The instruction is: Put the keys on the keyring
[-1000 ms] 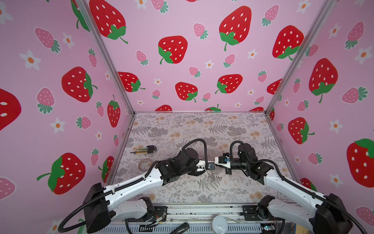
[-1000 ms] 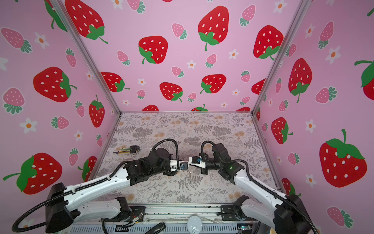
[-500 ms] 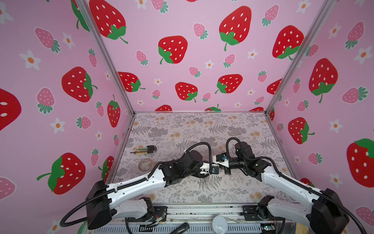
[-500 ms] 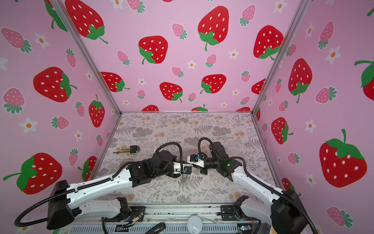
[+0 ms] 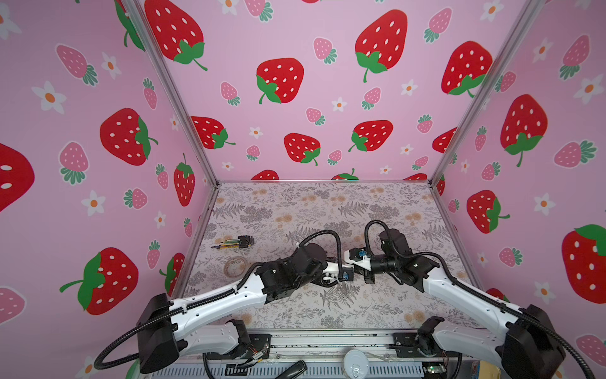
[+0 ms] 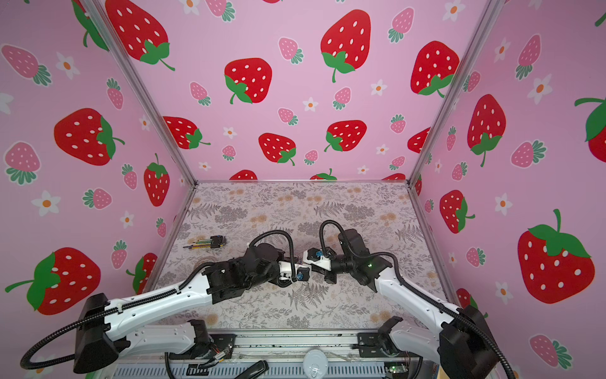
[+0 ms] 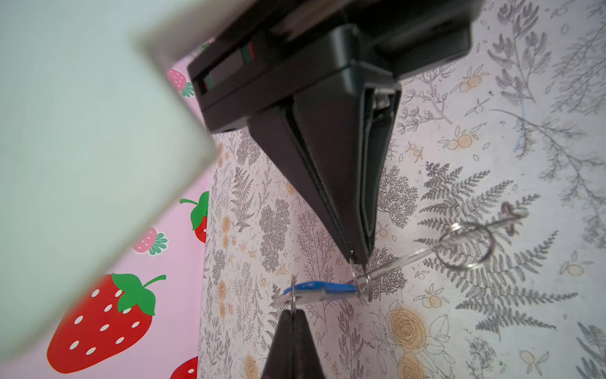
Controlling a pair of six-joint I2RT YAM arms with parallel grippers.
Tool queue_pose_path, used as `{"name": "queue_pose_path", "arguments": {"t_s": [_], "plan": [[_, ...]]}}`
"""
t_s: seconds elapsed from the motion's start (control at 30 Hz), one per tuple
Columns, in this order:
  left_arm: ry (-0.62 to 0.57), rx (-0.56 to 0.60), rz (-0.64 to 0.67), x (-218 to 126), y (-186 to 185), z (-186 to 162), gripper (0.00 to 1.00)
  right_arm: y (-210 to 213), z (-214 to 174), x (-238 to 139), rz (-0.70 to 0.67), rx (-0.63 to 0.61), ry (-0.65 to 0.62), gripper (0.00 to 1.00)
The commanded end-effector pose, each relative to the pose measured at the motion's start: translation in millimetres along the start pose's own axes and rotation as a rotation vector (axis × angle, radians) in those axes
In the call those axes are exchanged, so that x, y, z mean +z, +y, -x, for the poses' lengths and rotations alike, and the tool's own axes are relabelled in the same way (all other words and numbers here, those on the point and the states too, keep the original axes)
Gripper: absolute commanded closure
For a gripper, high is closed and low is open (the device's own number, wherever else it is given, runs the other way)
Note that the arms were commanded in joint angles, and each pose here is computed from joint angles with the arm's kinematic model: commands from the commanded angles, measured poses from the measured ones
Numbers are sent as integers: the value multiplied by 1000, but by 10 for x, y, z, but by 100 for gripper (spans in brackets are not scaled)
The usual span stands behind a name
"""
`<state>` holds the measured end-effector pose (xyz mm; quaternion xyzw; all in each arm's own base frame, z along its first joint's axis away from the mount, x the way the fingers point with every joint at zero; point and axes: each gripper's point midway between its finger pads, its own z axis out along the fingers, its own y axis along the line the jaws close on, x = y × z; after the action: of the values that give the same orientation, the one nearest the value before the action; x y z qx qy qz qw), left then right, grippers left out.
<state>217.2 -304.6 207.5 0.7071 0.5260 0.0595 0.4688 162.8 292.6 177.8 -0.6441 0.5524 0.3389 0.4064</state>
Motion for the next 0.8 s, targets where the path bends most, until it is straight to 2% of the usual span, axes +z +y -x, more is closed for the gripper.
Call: {"name": "queue_pose_path", "arguments": {"t_s": [0.0,0.47,0.77], "plan": [[16,35,62,-65,132,-15,100,-2,132,-41,19,-2,-30,100],[109,83,115,-96,161,-235,100,-57,88,-57,11,43,-10,100],[37,91,62,-101,58,-120,100,-78,116,-38,49,103,-16,100]]}}
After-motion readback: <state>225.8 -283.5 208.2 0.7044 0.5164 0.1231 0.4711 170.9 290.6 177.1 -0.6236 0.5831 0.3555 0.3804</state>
